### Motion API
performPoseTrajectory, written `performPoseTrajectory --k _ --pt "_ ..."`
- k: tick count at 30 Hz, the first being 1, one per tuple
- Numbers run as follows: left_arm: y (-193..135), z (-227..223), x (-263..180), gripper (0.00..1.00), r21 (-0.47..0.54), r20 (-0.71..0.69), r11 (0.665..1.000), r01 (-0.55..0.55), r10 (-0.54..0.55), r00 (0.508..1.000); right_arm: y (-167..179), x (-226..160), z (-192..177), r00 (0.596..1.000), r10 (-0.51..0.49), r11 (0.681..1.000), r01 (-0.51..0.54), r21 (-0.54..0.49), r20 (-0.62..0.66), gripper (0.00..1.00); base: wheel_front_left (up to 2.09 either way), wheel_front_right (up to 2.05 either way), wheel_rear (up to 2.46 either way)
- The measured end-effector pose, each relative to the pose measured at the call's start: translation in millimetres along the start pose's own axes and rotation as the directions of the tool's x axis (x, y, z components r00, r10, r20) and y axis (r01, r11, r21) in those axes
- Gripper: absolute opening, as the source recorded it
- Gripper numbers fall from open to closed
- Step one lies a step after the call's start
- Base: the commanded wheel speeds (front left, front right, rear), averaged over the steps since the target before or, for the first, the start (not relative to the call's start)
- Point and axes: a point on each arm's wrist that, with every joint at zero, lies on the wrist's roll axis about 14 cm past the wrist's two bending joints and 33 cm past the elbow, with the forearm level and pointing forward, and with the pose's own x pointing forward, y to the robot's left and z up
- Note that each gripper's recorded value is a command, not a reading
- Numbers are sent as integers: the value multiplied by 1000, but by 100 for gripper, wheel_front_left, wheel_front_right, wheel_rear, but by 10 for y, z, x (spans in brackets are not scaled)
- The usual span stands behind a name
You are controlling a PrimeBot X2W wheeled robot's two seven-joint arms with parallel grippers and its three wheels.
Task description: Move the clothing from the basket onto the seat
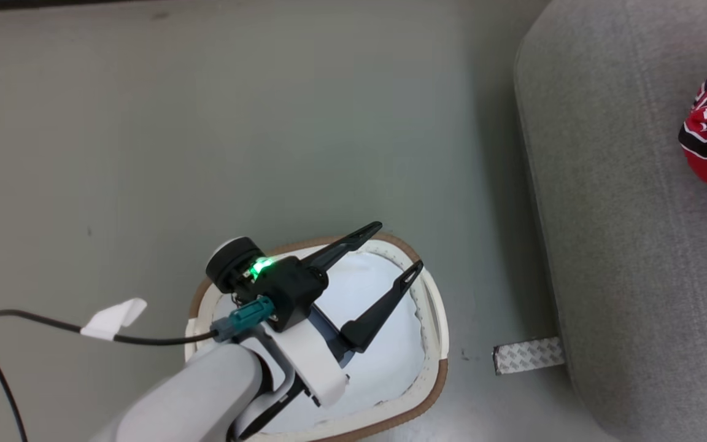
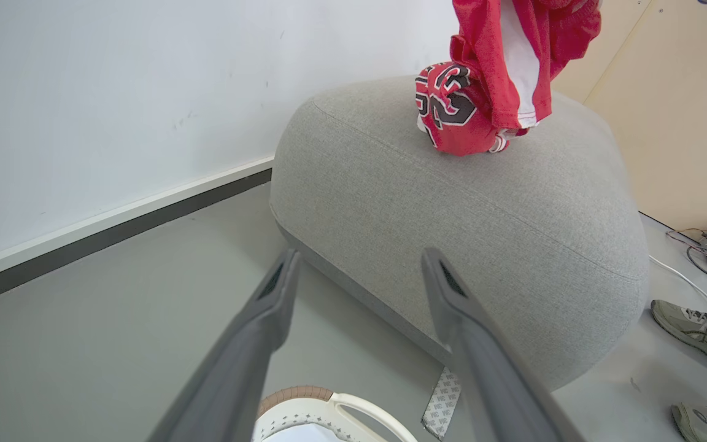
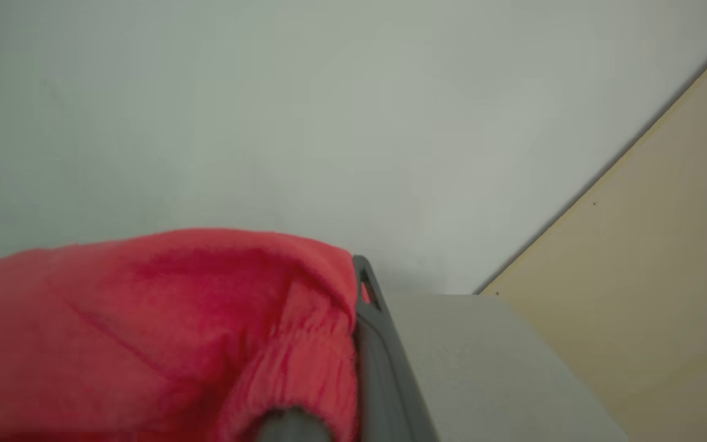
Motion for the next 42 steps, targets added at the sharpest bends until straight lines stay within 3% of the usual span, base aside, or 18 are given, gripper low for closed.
performPoseTrajectory --k 7,12,16,18,19,20,24,30,36,42 --pt "170 -193 -49 100 -29 -28 999 -27 26 999 239 38 -800 966 5 999 -18 -46 -259 0 0 0 0" --pt "265 -288 -69 100 -41 -38 998 -40 39 999 531 -96 -1332 894 39 998 -53 -20 -446 0 0 0 0" --pt "270 -274 -45 100 -35 -33 999 -36 35 999 621 -191 -1497 851 48 998 -59 -3 -524 0 0 0 0" --pt "264 -240 -40 100 -28 -28 999 -35 34 999 596 -205 -1480 849 42 999 -51 -3 -527 32 0 0 0" --pt "260 -219 -38 100 -24 -24 999 -36 35 999 586 -218 -1476 845 40 999 -47 1 -533 60 0 0 0" --pt "248 -195 -35 100 -20 -19 999 -34 34 999 573 -230 -1465 842 37 999 -47 -4 -538 100 0 0 0" --pt "202 -84 -22 100 -2 0 999 -32 32 1000 512 -253 -1360 846 34 999 -43 -4 -532 100 0 0 0" --pt "103 121 -44 100 20 32 999 -48 48 998 516 -504 -1358 803 91 995 -93 27 -589 100 0 0 0" --pt "-1 356 -127 100 43 65 994 -96 93 994 254 -703 -1051 829 130 991 -125 47 -543 100 0 0 0" --pt "-8 727 -243 100 68 140 981 -182 171 975 24 -814 -495 909 182 983 -161 88 -375 100 0 0 0"
